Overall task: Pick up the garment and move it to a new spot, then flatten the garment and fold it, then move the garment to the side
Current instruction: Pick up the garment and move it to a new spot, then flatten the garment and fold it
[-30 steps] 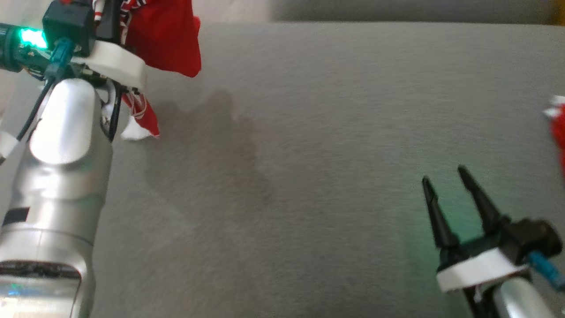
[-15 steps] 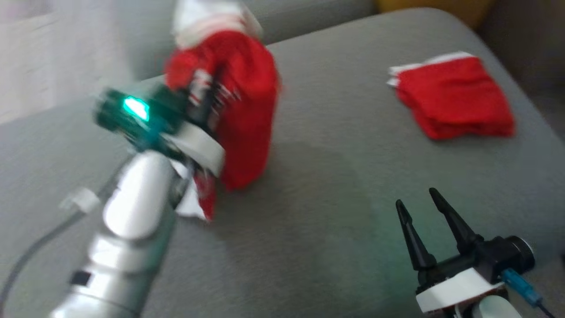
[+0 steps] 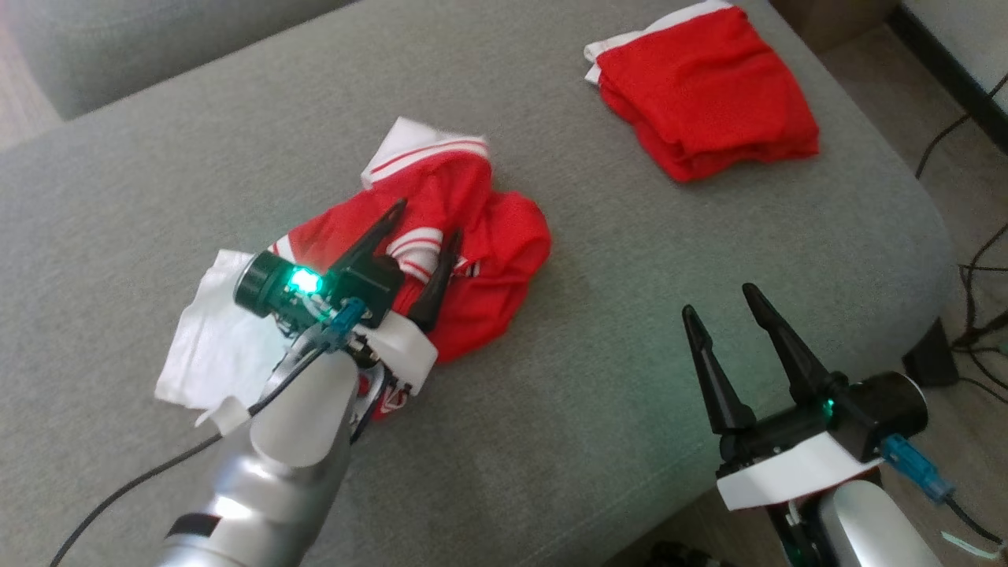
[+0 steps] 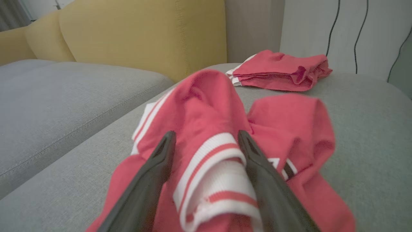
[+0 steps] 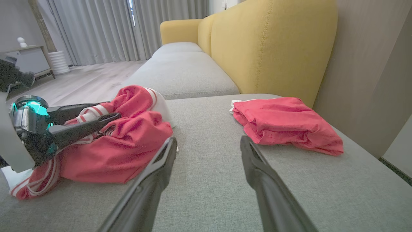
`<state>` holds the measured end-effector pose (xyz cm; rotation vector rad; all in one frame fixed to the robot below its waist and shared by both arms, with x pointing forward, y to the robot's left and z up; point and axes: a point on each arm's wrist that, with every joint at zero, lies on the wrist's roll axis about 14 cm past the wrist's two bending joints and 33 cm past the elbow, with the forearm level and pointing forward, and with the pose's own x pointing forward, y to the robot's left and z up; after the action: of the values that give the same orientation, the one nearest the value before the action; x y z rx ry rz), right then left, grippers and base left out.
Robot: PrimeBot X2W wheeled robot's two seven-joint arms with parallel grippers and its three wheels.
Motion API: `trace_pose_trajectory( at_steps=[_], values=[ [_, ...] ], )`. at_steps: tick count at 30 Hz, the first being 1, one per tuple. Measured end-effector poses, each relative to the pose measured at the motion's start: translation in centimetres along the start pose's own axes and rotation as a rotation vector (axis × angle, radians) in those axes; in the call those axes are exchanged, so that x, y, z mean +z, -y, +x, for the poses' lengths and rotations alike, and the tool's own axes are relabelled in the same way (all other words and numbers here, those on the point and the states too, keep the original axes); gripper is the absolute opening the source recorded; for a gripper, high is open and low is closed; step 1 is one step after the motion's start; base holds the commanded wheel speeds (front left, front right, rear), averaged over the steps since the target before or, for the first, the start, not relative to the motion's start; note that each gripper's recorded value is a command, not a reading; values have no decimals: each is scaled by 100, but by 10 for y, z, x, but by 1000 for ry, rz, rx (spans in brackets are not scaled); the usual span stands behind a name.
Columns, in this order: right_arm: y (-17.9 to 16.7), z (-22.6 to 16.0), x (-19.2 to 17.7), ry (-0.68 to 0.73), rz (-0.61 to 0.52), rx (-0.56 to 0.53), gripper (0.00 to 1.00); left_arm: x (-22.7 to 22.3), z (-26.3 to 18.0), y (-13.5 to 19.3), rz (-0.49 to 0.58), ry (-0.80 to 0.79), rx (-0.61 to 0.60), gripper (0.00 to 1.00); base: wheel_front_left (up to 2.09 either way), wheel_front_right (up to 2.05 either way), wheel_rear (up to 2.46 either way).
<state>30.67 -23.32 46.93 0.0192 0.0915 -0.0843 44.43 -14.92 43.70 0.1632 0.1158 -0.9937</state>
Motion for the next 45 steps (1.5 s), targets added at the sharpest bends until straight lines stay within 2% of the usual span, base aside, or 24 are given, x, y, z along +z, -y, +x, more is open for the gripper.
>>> trace_pose_trajectory(
  at_steps=[5,9,20,21,28,33,38,45],
  values=[
    [-9,9,-4,-8,5,36,100,11,-7,-16,-21,43,83,100,0,0,0],
    [-23,20,0,10,10,95,100,38,-31,-40,-36,133,209,100,0,0,0],
    [-82,34,4,39,42,287,100,30,-182,-80,-165,199,683,100,0,0,0],
    [-82,34,4,39,42,287,100,30,-182,-80,-165,199,683,100,0,0,0],
    [-101,25,11,66,66,326,100,24,-272,-71,-176,232,905,100,0,0,0],
    [-103,13,9,68,53,331,100,25,-308,-51,-158,249,982,100,0,0,0],
    [-101,1,4,60,45,320,100,1,-323,-28,-199,185,1002,100,0,0,0],
    [-100,-1,8,73,60,306,100,0,-328,-27,-178,181,1012,100,0,0,0]
  ],
)
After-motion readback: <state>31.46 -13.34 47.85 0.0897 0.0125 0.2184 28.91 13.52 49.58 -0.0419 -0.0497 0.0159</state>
